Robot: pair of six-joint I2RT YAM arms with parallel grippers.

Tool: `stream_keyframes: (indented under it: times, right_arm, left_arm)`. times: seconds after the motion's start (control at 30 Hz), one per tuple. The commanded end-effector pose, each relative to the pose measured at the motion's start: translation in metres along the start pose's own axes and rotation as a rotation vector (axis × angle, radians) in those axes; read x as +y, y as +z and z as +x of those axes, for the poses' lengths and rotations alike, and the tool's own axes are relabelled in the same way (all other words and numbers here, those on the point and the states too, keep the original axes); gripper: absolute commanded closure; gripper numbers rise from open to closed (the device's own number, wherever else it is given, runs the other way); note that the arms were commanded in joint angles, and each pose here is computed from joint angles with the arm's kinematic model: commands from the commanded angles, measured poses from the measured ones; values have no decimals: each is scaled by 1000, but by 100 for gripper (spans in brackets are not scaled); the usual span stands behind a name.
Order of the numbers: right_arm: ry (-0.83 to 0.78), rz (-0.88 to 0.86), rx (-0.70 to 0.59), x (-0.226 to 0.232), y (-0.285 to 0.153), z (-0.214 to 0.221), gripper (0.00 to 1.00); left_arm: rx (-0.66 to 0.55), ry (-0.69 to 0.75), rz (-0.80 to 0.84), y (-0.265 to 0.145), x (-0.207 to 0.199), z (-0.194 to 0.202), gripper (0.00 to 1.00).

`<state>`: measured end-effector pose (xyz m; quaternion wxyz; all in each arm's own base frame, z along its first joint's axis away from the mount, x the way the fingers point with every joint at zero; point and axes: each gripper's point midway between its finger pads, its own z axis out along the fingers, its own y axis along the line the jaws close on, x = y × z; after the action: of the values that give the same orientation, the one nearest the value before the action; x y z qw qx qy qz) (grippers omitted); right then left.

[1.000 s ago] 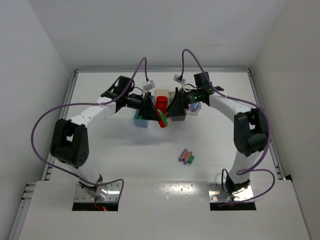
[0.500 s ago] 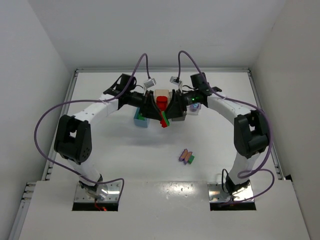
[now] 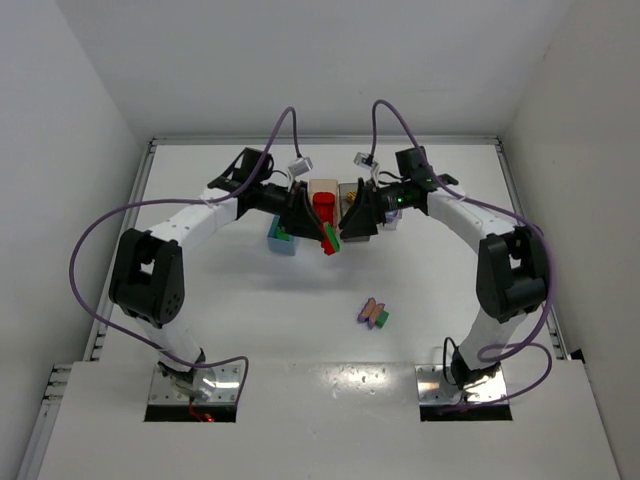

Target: Sort the legos into containers by color

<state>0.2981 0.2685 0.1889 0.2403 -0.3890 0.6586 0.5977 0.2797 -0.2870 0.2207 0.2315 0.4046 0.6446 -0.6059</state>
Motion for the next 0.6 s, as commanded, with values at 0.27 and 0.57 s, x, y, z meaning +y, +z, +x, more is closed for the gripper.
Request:
stream_keyframes:
  times: [0.27, 0.57]
  right_arm:
    - [-79, -43, -31, 20, -8, -13, 20]
    - [-86, -90, 1, 28, 12, -13, 16]
  left_arm:
    - [-15, 90, 14, -2, -8, -10, 86]
    - [-16, 92, 23, 0, -3, -14, 86]
